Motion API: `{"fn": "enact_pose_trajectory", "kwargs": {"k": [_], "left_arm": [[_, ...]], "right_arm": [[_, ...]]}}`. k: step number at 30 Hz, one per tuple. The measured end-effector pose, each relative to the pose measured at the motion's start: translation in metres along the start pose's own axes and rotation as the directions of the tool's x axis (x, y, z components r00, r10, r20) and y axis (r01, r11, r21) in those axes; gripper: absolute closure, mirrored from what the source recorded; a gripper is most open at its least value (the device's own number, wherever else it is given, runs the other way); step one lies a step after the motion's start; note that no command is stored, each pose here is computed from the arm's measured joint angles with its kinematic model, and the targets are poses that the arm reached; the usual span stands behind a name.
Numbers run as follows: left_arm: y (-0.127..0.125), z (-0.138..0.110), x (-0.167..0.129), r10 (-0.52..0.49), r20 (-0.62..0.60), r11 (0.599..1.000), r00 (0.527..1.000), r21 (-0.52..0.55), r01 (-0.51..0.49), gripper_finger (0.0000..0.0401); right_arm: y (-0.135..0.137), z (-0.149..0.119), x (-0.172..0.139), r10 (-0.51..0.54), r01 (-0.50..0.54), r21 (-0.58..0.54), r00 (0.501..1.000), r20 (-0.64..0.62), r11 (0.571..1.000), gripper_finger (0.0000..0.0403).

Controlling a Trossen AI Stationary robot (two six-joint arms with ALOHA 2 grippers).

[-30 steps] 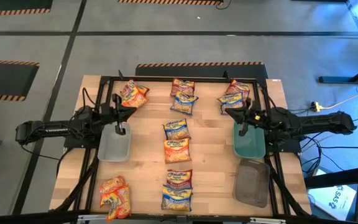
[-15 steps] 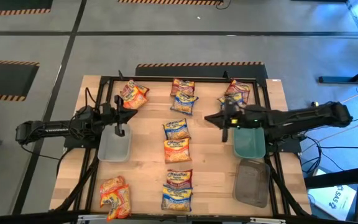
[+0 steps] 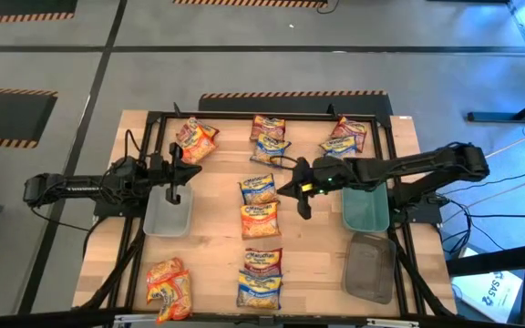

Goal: Sort Maruchan noodles
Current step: Put the orange noodle pack into the green bin

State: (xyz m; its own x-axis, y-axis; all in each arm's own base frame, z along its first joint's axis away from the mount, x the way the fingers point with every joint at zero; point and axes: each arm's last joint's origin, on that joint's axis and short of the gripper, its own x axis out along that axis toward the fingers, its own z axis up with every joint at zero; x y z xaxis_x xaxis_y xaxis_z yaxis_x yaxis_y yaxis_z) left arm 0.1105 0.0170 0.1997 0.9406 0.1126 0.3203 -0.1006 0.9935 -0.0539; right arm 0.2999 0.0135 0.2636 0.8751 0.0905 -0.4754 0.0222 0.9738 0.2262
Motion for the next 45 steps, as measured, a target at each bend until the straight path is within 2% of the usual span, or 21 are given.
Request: {"fn": "enact_pose_trajectory", "kwargs": {"k": [4, 7, 10, 13, 15, 17, 19, 22, 24, 26, 30, 35, 40, 45], "left_arm": [[0.000, 0.000, 0.000, 0.014, 0.001, 1.000, 1.000, 0.001, -0.014, 0.0385], [0.001, 0.000, 0.000, 0.024, 0.000, 1.000, 1.000, 0.001, -0.024, 0.0385], [0.001, 0.000, 0.000, 0.027, 0.000, 1.000, 1.000, 0.001, -0.027, 0.0385], [0.001, 0.000, 0.000, 0.029, -0.002, 1.000, 1.000, 0.001, -0.029, 0.0385], [0.001, 0.000, 0.000, 0.030, -0.002, 1.000, 1.000, 0.000, -0.030, 0.0385], [0.001, 0.000, 0.000, 0.030, -0.002, 1.000, 1.000, 0.001, -0.030, 0.0385], [0.001, 0.000, 0.000, 0.030, -0.003, 1.000, 1.000, 0.001, -0.030, 0.0385], [0.001, 0.000, 0.000, 0.030, -0.003, 1.000, 1.000, 0.001, -0.030, 0.0385], [0.001, 0.000, 0.000, 0.030, -0.003, 1.000, 1.000, 0.001, -0.030, 0.0385], [0.001, -0.001, 0.000, 0.031, -0.004, 1.000, 1.000, 0.001, -0.031, 0.0385], [0.001, -0.001, 0.000, 0.031, -0.004, 1.000, 1.000, -0.002, -0.031, 0.0385], [0.001, 0.000, 0.000, 0.032, -0.003, 0.999, 0.999, -0.005, -0.032, 0.0385], [0.001, 0.000, 0.000, 0.032, -0.003, 0.999, 0.999, -0.005, -0.032, 0.0385], [0.001, 0.000, 0.000, 0.033, -0.003, 0.999, 0.999, -0.005, -0.033, 0.0385]], "right_arm": [[-0.005, 0.000, -0.001, -0.047, 0.045, -0.021, 0.994, -0.100, 0.999, 0.0402], [-0.018, 0.002, -0.008, -0.144, 0.142, -0.026, 0.970, -0.197, 0.990, 0.0402], [-0.037, 0.005, -0.019, -0.268, 0.275, -0.019, 0.918, -0.291, 0.961, 0.0402], [-0.059, 0.001, -0.027, -0.389, 0.410, -0.022, 0.847, -0.363, 0.912, 0.0402], [-0.072, -0.002, -0.033, -0.432, 0.467, -0.013, 0.807, -0.402, 0.884, 0.0402], [-0.082, -0.004, -0.035, -0.426, 0.484, 0.034, 0.800, -0.423, 0.874, 0.0402], [-0.085, -0.007, -0.031, -0.345, 0.429, 0.114, 0.835, -0.428, 0.896, 0.0402], [-0.073, -0.008, -0.019, -0.126, 0.215, 0.210, 0.919, -0.373, 0.954, 0.0402], [-0.064, -0.010, -0.009, -0.022, 0.109, 0.237, 0.939, -0.342, 0.966, 0.0402], [-0.054, -0.011, 0.002, 0.027, 0.046, 0.224, 0.949, -0.313, 0.973, 0.0397], [-0.037, -0.016, 0.024, 0.076, -0.021, 0.189, 0.954, -0.291, 0.982, 0.0354], [-0.024, -0.026, 0.054, 0.122, -0.083, 0.154, 0.958, -0.260, 0.985, 0.0257], [-0.019, -0.036, 0.080, 0.083, -0.057, 0.104, 0.961, -0.265, 0.993, 0.0162], [-0.015, -0.032, 0.101, 0.101, -0.088, 0.059, 0.958, -0.269, 0.994, 0.0103]]}}
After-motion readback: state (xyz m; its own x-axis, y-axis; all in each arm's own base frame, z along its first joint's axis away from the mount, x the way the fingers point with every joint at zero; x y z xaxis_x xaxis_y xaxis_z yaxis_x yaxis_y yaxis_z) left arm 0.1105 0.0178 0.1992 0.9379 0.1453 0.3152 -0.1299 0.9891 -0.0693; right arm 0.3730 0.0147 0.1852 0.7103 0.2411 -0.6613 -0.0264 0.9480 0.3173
